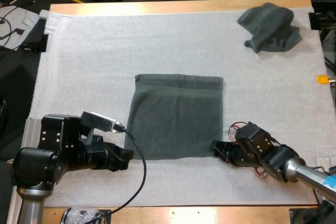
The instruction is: Pick towel from pile, fold and stack
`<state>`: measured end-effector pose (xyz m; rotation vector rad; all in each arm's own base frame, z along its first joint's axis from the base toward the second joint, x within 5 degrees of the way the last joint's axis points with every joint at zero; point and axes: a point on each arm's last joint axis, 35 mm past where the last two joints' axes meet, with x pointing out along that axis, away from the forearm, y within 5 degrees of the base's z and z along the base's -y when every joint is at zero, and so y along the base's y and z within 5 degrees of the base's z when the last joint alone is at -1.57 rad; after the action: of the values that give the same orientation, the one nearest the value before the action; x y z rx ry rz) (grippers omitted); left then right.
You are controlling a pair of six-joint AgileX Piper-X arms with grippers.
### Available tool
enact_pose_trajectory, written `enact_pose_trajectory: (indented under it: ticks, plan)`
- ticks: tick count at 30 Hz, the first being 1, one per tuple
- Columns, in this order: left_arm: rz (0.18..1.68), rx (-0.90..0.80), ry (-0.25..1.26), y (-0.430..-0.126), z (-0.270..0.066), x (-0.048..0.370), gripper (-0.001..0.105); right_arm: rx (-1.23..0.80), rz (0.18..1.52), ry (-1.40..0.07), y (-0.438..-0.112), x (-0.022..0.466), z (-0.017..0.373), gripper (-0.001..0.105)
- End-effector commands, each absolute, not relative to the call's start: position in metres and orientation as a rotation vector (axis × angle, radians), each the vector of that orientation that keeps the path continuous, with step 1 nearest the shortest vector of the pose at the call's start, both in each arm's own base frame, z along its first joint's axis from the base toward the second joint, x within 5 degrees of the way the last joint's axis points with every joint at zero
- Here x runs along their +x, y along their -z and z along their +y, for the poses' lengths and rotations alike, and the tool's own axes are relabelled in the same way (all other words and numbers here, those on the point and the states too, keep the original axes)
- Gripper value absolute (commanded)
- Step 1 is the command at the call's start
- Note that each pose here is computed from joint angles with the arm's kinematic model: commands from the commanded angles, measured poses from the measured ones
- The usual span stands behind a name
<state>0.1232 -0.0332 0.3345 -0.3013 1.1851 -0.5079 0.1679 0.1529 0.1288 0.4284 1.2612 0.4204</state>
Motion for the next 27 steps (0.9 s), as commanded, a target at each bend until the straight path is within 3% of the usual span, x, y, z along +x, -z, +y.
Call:
enact_pose_trajectory:
  ticks: [1,3,8,20,27]
  plan:
    - [1.186,-0.303,0.515,-0.334,-0.034,0.123,0.056,0.427,1.257,-0.436,-0.13,0.169,0.153,0.009]
    - [1.169,-0.298,0.52,-0.335,-0.034,0.125,0.056,0.416,1.253,-0.445,-0.132,0.167,0.153,0.0]
    - [1.149,-0.298,0.522,-0.326,-0.035,0.131,0.056,0.345,1.237,-0.443,-0.139,0.163,0.147,0.0]
    - [1.281,-0.364,0.517,-0.252,-0.038,0.146,0.055,0.238,1.247,-0.409,-0.149,0.151,0.134,0.0]
    - [1.339,-0.387,0.489,-0.227,-0.039,0.16,0.056,0.242,1.248,-0.409,-0.15,0.15,0.135,0.0]
